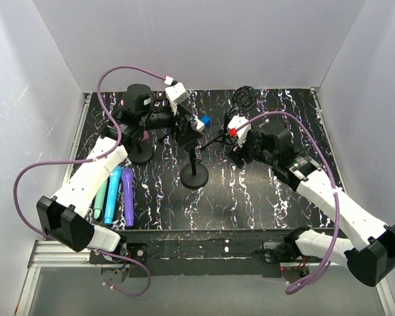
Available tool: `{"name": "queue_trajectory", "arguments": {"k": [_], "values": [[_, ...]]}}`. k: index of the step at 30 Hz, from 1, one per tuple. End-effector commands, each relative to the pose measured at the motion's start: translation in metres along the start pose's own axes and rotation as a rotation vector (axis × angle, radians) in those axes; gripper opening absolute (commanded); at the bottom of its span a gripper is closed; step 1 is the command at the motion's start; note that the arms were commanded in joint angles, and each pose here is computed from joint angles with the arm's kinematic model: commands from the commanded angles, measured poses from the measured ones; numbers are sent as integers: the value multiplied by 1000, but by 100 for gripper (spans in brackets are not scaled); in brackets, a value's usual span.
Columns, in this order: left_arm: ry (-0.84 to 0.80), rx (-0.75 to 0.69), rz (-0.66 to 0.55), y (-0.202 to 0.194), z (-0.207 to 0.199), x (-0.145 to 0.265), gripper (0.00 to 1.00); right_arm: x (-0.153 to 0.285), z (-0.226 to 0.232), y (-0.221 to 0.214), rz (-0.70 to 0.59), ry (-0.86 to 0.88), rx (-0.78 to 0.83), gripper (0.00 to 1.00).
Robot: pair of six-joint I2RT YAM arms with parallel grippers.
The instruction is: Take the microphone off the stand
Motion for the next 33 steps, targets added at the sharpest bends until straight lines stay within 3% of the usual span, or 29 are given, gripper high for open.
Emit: {"name": "queue_trajectory", "arguments": {"k": [1, 7, 12, 17, 26, 33], "values": [[88, -89, -63, 32, -4, 18, 98, 8, 4, 22, -67, 102, -10, 74], [281, -136, -56, 41, 10, 27, 98, -7, 12, 49, -119, 303, -88, 75], [384, -163, -65, 48, 22, 34, 98, -41, 10, 67, -80, 425, -195, 76], [519, 57, -176, 62, 38, 62, 98, -66, 14, 72, -51, 604, -228, 78], [519, 8, -151, 59, 31, 72, 98, -109, 9, 64, -21, 619, -263, 77], [525, 10, -148, 55, 33, 71, 98, -126, 11, 58, -7, 685, -284, 66]]}}
Point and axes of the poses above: each gripper's point midway between its finger pads, its own x axis back along the fingers, its own z axis along the line the jaws close on, y = z × x, the point moved 10 cm from there along x, back along the fingers, and after that the axes turned 5 degrees about -x, right-handed, at the moved point
